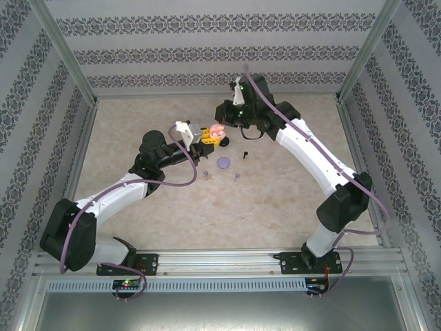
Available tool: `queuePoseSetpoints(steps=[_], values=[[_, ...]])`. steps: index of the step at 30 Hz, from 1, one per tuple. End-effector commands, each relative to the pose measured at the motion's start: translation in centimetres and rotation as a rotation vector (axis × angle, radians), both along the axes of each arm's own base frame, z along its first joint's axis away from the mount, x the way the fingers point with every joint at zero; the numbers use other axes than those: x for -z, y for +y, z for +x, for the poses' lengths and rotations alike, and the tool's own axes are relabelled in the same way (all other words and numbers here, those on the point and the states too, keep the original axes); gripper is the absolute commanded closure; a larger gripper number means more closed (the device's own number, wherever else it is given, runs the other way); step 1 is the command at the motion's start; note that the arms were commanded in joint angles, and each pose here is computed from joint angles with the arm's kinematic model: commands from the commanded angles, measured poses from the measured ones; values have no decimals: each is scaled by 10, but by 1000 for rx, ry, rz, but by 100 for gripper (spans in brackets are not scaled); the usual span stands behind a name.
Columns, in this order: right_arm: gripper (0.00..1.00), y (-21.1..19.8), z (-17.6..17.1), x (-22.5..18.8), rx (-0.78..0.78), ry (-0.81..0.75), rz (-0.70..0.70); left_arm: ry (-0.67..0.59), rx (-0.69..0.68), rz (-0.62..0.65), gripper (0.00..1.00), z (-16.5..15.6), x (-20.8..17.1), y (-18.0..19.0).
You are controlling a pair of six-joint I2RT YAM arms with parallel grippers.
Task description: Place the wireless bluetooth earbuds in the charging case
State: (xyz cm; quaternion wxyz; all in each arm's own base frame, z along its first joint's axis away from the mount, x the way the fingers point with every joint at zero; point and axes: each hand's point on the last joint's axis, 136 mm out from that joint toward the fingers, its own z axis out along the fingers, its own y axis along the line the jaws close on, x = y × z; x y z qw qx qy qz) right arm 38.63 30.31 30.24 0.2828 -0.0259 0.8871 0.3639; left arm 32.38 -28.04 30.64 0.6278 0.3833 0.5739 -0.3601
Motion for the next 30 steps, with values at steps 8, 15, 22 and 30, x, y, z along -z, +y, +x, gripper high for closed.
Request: queuePoseSetpoints(steps=[8,15,22,30], values=[[94,-67,-58,0,115,-28,-45,10,11,0,100,9,1,-12],[64,-165,-50,32,463,-21,-51,166,-6,10,100,24,33,-25],[59,-202,-62,82,539,62,-73,431,-198,13,100,66,94,-25],[55,-197,-77,116,499,116,-68,811,-397,71,100,96,168,23]])
